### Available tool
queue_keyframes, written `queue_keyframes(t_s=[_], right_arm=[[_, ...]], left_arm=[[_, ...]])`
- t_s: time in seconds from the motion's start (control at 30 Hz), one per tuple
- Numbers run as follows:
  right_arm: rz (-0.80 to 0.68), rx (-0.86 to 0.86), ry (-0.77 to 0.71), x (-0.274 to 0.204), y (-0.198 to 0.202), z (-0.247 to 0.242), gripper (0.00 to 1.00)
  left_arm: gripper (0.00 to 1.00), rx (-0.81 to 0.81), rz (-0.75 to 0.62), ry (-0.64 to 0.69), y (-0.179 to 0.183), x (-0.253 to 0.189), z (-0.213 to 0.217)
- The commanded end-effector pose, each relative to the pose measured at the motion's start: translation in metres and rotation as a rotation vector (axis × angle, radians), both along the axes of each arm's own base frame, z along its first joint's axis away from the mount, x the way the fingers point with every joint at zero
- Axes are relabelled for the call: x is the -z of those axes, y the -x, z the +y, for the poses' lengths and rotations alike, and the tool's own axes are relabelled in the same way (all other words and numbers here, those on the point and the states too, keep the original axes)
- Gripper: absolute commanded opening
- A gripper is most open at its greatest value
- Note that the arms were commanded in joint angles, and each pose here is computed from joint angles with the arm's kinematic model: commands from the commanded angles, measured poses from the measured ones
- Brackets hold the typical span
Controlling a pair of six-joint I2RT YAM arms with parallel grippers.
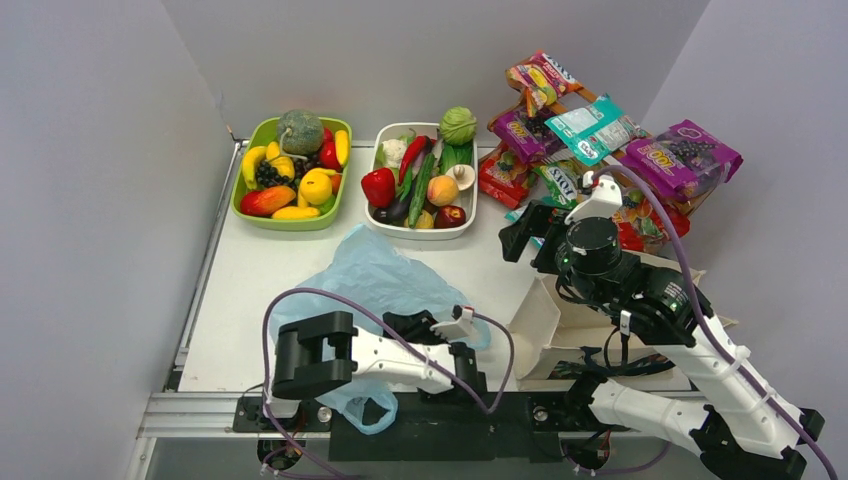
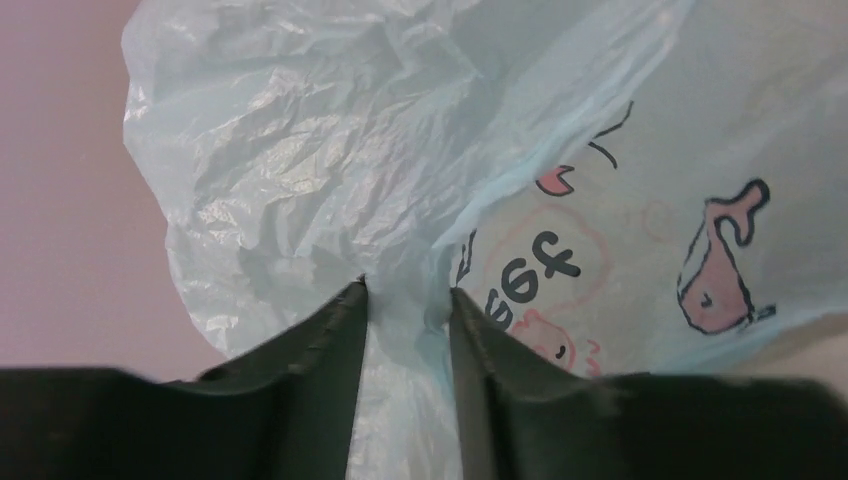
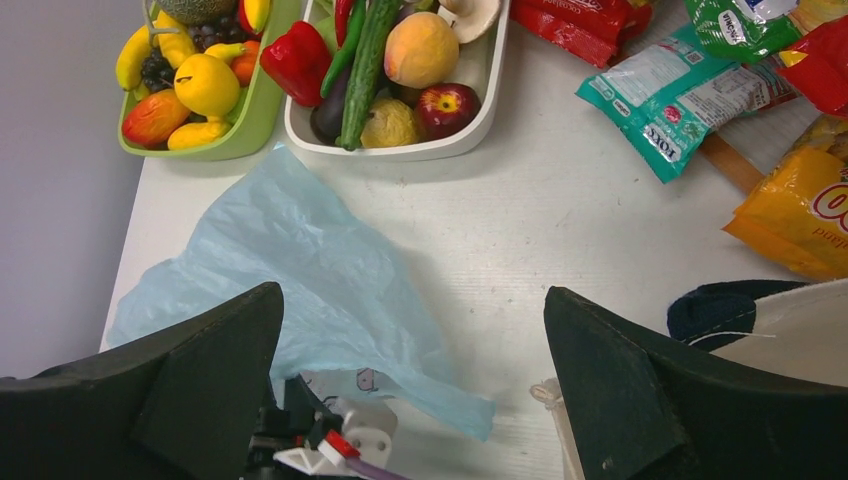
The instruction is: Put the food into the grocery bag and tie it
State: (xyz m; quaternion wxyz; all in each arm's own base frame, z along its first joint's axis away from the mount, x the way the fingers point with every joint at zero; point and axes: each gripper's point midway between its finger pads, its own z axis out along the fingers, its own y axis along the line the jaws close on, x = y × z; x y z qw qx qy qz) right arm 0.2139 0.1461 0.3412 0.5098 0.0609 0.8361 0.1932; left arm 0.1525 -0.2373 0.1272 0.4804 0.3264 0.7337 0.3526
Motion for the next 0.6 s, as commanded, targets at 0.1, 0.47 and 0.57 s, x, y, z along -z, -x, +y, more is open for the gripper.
queue_keyframes(t_s=[0.1,0.47,0.57], right_arm=[[-0.002,-0.007,-0.011,0.000,0.001,0.002,1.00],[0.039,-0.092,-0.054,-0.004,0.003,0.032,0.99],[0.039,-0.117,-0.076,-0.006,0.005,0.043,0.99]], left_arm=[[0.00,-0.024,0.034,0.045,-0.022,-0.021,0.022],[0.00,-0.060,0.282,0.382,-0.033,-0.077,0.006],[0.00,-0.087,0.356,0.521,-0.039,-0.094,0.009]])
